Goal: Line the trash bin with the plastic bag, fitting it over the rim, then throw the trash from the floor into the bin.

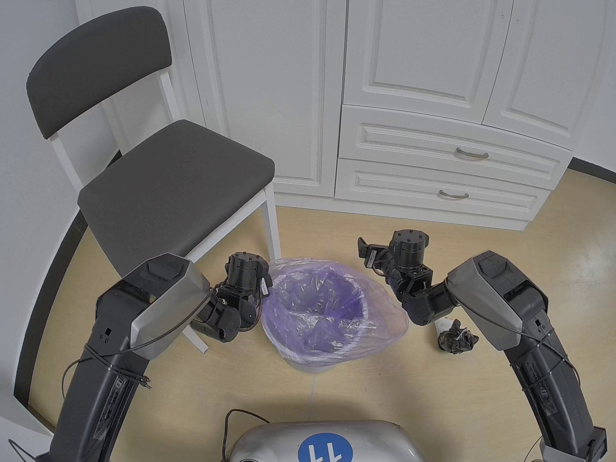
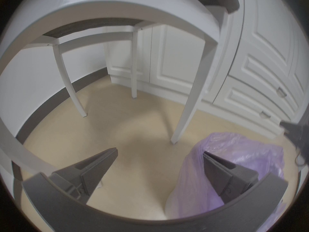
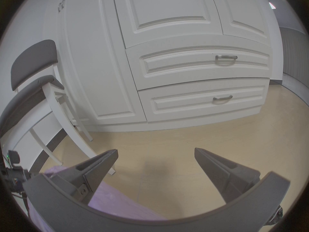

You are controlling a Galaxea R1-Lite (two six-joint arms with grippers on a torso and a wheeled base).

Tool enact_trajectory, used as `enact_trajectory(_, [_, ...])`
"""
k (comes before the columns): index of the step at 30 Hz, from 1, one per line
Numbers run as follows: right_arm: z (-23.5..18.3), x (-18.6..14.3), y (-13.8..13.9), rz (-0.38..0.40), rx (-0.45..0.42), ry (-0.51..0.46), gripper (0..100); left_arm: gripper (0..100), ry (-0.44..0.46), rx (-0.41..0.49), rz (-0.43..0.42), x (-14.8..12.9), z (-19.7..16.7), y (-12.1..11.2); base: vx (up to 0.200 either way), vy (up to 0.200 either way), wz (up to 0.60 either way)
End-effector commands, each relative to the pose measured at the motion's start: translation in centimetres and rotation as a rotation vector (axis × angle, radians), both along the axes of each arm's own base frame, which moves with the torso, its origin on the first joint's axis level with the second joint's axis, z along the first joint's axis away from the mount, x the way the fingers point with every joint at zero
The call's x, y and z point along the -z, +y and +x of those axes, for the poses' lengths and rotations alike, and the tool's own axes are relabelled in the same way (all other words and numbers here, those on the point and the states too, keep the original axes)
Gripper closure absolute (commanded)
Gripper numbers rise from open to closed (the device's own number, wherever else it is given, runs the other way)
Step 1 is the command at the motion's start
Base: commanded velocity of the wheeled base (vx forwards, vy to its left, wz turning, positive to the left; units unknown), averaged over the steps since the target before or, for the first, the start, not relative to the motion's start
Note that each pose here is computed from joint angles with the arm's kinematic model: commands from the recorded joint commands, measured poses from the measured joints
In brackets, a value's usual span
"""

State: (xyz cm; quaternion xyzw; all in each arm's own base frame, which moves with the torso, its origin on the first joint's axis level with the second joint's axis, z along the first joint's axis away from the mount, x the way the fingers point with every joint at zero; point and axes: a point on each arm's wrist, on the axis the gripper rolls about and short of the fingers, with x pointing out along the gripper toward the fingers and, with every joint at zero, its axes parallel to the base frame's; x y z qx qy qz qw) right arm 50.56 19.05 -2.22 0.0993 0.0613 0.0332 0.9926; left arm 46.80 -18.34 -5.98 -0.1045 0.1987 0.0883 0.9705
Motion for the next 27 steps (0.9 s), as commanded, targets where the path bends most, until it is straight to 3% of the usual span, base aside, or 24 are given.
enact_trajectory(1, [0.1,-2.0,-0.4,0.01,0.008,-0.032,0,0,0.059,-0.012,0.025,-1.4,-0.5,0.8,0.0,0.0,0.0])
enact_trajectory(6, [-0.9,-3.0,-0.7,-0.01,0.004,-0.012,0,0,0.177,-0.008,0.076,-0.3,-1.5,1.2,0.0,0.0,0.0])
enact_trajectory(12, [-2.5,-4.7,-0.6,-0.033,-0.02,0.006,0,0,0.25,0.014,0.095,0.2,-2.2,1.0,0.0,0.0,0.0])
enact_trajectory(21, [-4.0,-5.3,0.4,-0.041,-0.051,0.013,0,0,0.271,0.07,0.098,-0.1,-2.9,-1.4,0.0,0.0,0.0])
enact_trajectory(27, [-5.4,-5.1,0.0,-0.09,-0.094,0.057,0,0,0.225,0.103,0.083,-0.5,-1.9,-3.8,0.0,0.0,0.0])
